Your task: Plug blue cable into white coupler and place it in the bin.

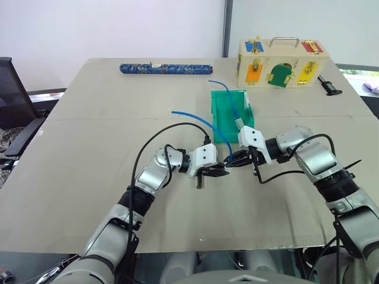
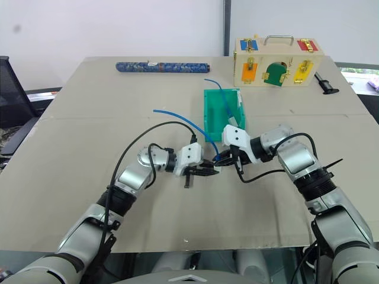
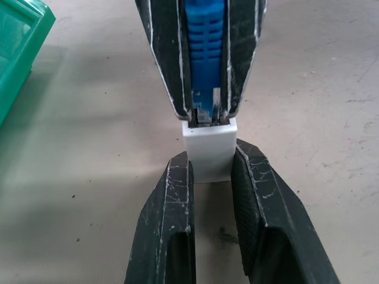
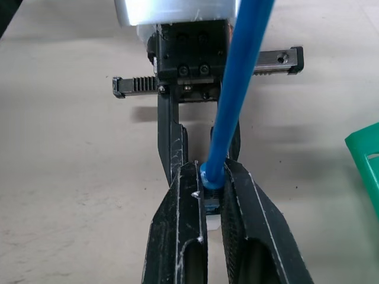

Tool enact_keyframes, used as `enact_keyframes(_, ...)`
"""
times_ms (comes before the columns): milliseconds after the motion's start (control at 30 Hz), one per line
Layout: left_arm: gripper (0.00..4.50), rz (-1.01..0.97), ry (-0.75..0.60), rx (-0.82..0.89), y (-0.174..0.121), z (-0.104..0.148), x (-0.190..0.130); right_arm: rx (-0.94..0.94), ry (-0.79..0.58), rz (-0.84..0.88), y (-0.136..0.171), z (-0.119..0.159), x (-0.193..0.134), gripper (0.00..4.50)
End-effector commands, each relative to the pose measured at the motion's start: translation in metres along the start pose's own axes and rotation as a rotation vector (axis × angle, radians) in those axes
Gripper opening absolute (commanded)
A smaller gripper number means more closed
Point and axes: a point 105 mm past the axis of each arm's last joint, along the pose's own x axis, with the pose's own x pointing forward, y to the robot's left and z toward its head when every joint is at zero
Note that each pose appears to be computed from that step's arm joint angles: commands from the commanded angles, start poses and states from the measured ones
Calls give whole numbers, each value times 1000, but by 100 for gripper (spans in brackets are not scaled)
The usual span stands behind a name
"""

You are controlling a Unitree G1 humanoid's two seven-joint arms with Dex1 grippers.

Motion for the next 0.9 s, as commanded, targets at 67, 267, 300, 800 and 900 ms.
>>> enact_keyframes(67,27,-17,-8,38,-4,5,2,218,191,116,33,-71,17,0)
enact_keyframes(267,27,-17,-11,49,-5,7,5,116,75,25,14,-43,20,34)
enact_keyframes(300,27,-14,-14,45,-5,7,5,103,24,7,10,-33,18,70)
enact_keyframes(800,27,114,-126,-128,11,30,-13,-52,-280,-575,35,39,-86,444)
enact_keyframes(900,27,208,-232,-290,27,54,-23,10,-258,-719,52,26,-100,444)
